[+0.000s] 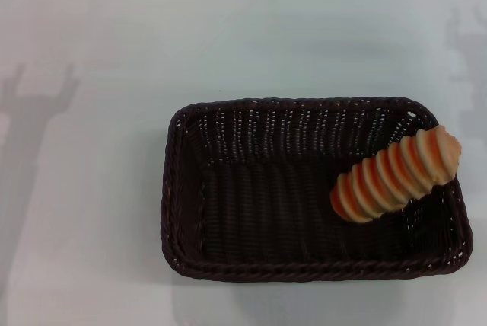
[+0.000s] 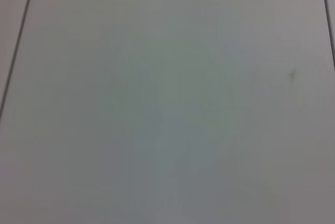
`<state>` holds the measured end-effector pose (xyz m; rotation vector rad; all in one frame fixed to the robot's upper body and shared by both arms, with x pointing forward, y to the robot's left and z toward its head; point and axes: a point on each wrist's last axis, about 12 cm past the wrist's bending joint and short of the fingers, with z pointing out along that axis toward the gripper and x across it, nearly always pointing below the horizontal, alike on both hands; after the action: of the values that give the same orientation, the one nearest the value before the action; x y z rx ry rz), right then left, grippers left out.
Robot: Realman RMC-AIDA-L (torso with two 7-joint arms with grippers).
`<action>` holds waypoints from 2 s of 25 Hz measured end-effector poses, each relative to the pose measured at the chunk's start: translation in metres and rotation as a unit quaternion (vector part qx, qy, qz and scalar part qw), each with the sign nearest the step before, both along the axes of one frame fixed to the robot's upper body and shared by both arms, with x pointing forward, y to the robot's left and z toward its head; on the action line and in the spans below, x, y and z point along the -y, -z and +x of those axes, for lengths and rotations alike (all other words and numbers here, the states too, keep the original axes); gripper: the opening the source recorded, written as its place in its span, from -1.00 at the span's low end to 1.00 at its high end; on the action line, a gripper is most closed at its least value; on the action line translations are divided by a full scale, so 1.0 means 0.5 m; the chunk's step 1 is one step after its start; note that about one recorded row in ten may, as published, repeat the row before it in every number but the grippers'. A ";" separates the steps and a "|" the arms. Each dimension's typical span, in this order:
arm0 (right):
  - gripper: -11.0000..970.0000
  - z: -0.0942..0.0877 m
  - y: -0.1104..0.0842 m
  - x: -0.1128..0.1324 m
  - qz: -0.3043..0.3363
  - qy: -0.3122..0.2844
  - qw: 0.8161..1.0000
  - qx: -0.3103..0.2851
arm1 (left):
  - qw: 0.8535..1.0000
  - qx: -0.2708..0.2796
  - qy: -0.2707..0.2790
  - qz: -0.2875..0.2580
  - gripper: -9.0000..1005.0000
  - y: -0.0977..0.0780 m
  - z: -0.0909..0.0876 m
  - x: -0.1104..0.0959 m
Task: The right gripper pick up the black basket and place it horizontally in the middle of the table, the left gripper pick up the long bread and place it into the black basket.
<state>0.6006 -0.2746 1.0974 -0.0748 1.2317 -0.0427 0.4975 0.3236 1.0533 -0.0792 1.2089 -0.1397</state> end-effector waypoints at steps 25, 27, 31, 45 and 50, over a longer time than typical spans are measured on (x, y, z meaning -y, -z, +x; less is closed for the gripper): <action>-0.33 -0.045 0.024 -0.006 0.005 -0.027 1.000 0.004 | 1.000 0.003 0.027 0.006 0.73 -0.001 0.002 0.018; -0.33 -0.046 0.025 -0.006 0.007 -0.027 1.000 0.004 | 1.000 0.003 0.030 0.007 0.73 -0.002 0.004 0.020; -0.33 -0.046 0.025 -0.006 0.008 -0.028 1.000 0.003 | 0.999 0.005 0.031 0.006 0.73 -0.004 0.006 0.021; -0.33 -0.043 0.023 -0.003 0.010 -0.024 1.000 0.005 | 1.000 0.004 0.030 0.006 0.73 -0.003 0.007 0.022; -0.33 -0.045 0.024 -0.003 0.012 -0.023 1.000 0.005 | 1.000 0.004 0.029 0.005 0.73 -0.002 0.005 0.022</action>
<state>0.5779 -0.2733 1.0854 -0.0828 1.2199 0.0117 0.4998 0.3128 1.0546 -0.0346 1.2041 -0.1850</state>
